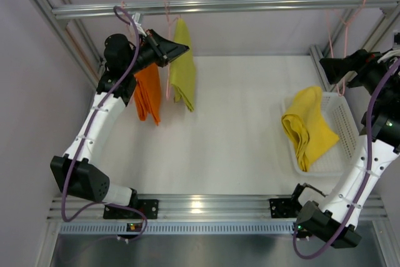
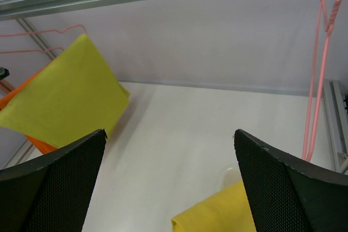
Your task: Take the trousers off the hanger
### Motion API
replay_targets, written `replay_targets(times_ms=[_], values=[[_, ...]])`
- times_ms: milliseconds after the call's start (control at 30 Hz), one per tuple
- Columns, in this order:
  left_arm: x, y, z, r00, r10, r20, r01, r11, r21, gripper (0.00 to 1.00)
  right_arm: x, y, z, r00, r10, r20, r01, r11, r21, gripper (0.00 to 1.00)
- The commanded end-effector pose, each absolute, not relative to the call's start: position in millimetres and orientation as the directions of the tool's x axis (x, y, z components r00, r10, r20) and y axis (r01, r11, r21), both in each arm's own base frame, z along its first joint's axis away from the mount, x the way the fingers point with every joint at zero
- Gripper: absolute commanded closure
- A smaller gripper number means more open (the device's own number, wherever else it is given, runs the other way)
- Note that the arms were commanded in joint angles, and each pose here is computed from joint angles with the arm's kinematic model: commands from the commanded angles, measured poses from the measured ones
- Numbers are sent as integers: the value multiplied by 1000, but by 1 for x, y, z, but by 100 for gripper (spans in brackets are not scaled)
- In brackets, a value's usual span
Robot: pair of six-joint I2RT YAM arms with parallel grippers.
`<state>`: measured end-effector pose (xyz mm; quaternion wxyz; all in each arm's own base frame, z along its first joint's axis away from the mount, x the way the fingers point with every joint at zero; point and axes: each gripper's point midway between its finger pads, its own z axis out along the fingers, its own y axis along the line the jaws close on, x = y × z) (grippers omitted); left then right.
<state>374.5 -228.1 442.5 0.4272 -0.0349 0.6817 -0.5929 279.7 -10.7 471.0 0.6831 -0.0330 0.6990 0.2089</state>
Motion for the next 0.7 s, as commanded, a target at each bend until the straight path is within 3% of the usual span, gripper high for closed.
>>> replay_targets(times_ms=[0, 400, 667], values=[[328, -223, 544, -402, -600, -691, 746, 222, -627, 100, 272, 2, 490, 4, 195, -981, -397, 900, 177, 1], [319, -267, 511, -587, -596, -548, 612, 116, -782, 100, 267, 100, 438, 11, 12, -1000, -613, 790, 3, 1], [312, -294, 518, -614, -582, -534, 600, 96, -794, 100, 259, 199, 391, 64, -35, -997, -732, 678, -70, 1]])
